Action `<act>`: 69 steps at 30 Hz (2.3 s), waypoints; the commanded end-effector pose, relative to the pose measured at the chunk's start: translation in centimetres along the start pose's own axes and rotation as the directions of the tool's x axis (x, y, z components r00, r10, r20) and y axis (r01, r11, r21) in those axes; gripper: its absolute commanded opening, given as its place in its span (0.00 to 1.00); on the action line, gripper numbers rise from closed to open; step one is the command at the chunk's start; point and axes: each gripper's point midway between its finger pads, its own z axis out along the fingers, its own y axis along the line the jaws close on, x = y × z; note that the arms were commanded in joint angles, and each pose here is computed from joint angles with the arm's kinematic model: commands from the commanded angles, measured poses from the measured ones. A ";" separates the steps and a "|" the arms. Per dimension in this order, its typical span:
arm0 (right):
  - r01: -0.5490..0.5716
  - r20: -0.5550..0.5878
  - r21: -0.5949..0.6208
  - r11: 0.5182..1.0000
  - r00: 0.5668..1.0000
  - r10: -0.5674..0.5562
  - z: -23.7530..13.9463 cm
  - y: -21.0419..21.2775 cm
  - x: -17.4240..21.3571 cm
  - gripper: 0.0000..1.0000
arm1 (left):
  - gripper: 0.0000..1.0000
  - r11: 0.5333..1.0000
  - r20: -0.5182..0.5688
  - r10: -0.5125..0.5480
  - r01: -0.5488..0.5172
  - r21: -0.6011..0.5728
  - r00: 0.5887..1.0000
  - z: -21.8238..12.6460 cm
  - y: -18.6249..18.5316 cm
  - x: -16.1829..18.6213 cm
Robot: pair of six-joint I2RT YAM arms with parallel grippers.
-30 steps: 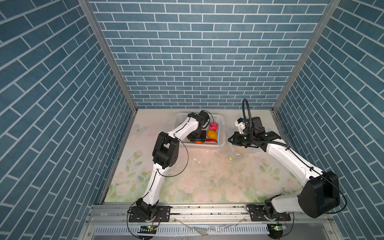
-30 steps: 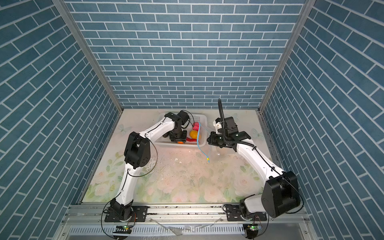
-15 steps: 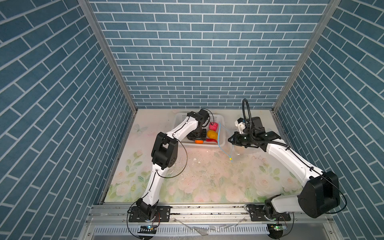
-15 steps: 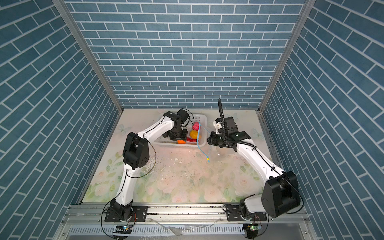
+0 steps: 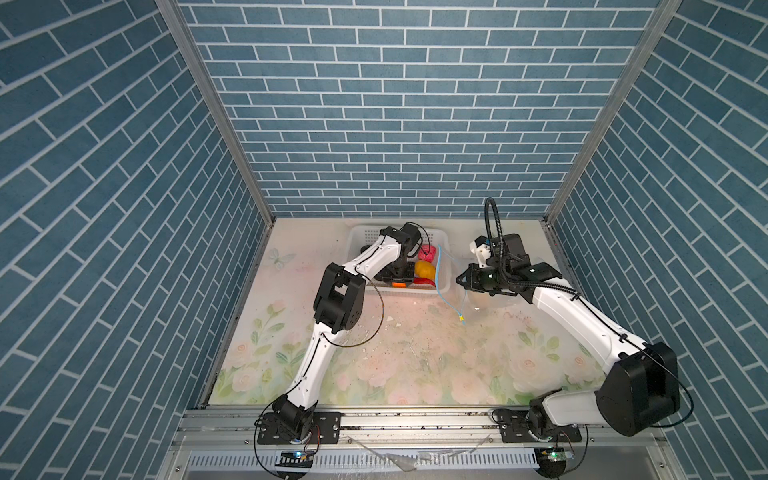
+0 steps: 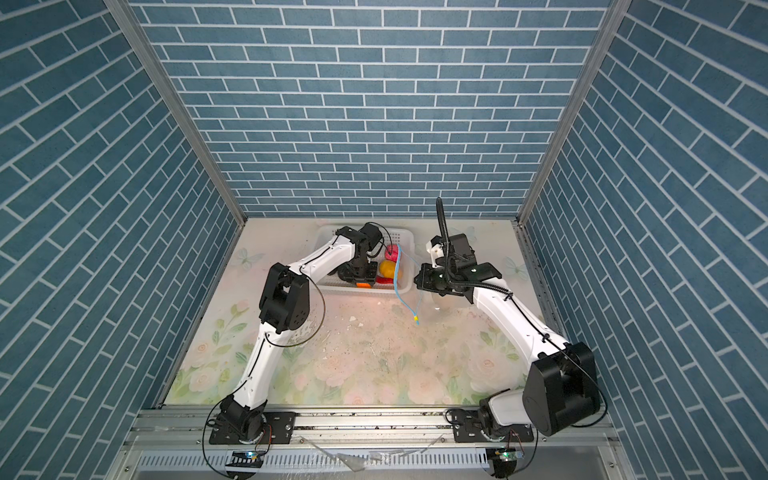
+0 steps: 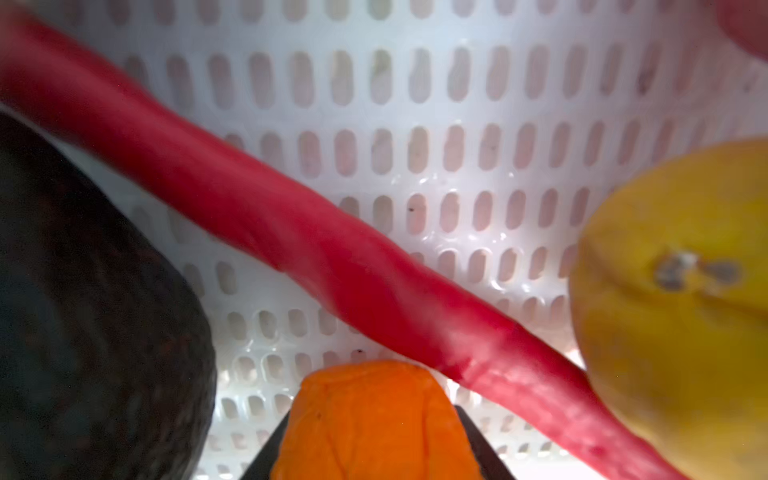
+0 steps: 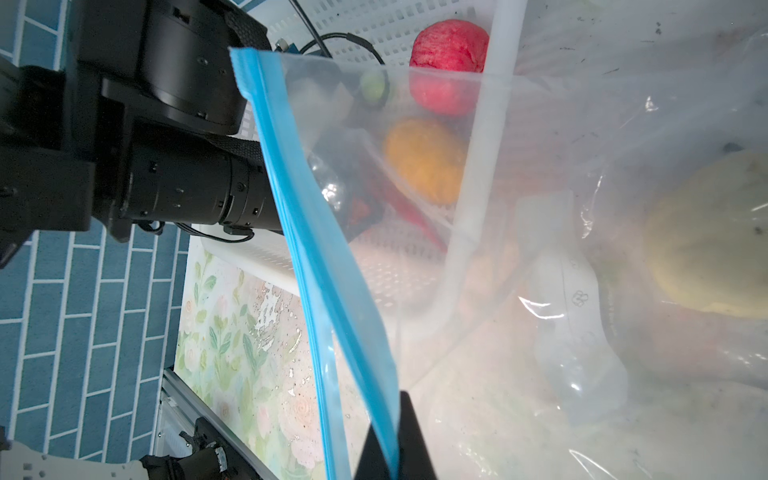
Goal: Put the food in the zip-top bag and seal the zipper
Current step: 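Lower the left gripper onto the orange and close on it, then lift the orange and carry it to the bag mouth held by right gripper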
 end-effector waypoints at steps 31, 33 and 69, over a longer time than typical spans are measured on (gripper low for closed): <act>-0.005 0.019 0.012 1.000 1.000 0.005 -0.4 0.6 -1.7 0.00 | 0.36 0.893 0.334 0.132 -0.259 0.369 0.933 -16.6 -6.3 4.6; -0.004 0.021 0.011 1.000 1.000 0.004 -0.4 0.7 -1.8 0.00 | 0.36 0.872 0.357 0.138 -0.284 0.398 0.924 -17.1 -6.6 5.1; -0.003 0.064 -0.028 1.000 0.998 0.005 -2.1 2.2 -3.0 0.00 | 0.43 0.688 0.444 0.168 -0.428 0.586 0.880 -15.8 -15.5 6.4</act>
